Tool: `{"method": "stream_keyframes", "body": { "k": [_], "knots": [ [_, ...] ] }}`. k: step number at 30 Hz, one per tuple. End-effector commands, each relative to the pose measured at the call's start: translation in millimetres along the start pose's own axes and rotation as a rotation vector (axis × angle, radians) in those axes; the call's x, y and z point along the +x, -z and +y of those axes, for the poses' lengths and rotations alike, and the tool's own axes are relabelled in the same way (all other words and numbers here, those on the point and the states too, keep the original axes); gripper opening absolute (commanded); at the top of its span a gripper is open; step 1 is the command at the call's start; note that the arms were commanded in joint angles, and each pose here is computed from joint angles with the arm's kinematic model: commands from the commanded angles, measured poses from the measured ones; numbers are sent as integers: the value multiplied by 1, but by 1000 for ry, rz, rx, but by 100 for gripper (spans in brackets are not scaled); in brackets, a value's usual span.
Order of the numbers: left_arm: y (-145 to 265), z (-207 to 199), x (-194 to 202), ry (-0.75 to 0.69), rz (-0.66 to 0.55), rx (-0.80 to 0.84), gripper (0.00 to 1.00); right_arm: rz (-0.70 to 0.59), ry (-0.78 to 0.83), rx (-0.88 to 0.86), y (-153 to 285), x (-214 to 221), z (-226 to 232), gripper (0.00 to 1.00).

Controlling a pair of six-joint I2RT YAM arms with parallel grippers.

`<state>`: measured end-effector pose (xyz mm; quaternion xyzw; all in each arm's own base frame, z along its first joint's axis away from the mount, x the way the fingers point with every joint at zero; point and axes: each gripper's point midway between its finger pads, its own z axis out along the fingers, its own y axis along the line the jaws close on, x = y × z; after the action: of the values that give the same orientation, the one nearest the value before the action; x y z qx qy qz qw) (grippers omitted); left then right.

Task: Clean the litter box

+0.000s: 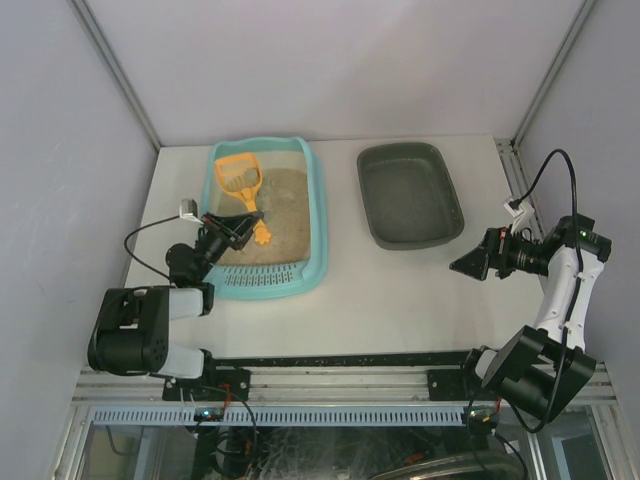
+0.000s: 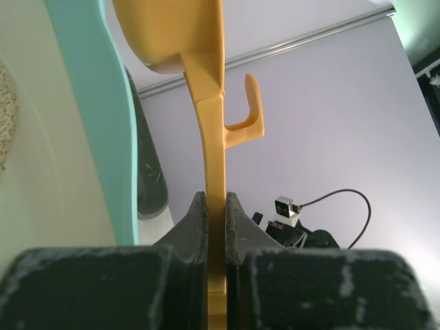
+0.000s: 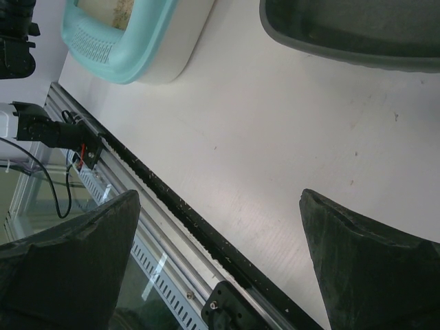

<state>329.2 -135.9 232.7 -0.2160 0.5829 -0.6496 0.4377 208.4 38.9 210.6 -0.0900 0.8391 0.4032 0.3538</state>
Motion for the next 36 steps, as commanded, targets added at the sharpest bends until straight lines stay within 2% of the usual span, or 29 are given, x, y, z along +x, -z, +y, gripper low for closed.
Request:
{"method": "stream_keyframes", "body": {
  "k": [1,2,3,5,6,7,9,10,13,15,16,18,19,20,21,24,25,28,32,36],
  "knots": [
    [-3,5,2,-31,40,-20,0,-25,61,-2,3,-13,3,100],
    [-13,3,16,-55,113,-23,0,-25,61,-2,3,-13,3,100],
    [-13,-4,20,-61,122,-5,0,-24,59,-3,3,-13,2,100],
    [15,-12,-16,-26,-72,37,0,-17,55,-5,2,-13,2,100],
    [27,-4,-33,-10,-139,9,0,-17,54,-8,2,-13,3,100],
    [23,1,-34,-10,-95,-7,0,-17,57,-8,2,-12,3,100],
    [-4,-12,-5,-12,113,38,0,-17,60,-8,2,-12,3,100],
    [-9,-19,5,-1,156,62,0,-14,59,-8,1,-12,3,100],
    [3,-8,-14,-8,47,10,0,-5,61,-7,0,-12,3,100],
    [-7,20,13,-33,181,-137,0,-8,65,-4,0,-12,3,100],
    [-7,21,18,-75,197,-154,0,-9,66,-3,1,-12,4,100],
    [3,19,2,-95,98,-172,0,-8,61,-3,1,-12,4,100],
    [0,18,-3,-108,93,-182,0,-9,58,-3,1,-12,3,100],
    [-4,17,3,-135,147,-194,1,-11,56,-3,1,-12,2,100],
    [-6,12,10,-158,188,-182,0,-12,54,-3,1,-12,2,100],
    [0,-6,-1,-132,122,-112,1,-6,48,-7,0,-12,1,100],
    [-2,-12,-2,-128,132,-83,0,-5,50,-6,0,-12,1,100],
    [-20,-24,31,-177,282,-70,0,-6,53,5,0,-13,0,100],
    [-34,-14,46,-380,380,-320,0,-9,57,15,1,-13,-1,100],
    [-58,-32,50,-448,438,-363,0,-48,64,6,6,-20,8,100]
  ]
}}
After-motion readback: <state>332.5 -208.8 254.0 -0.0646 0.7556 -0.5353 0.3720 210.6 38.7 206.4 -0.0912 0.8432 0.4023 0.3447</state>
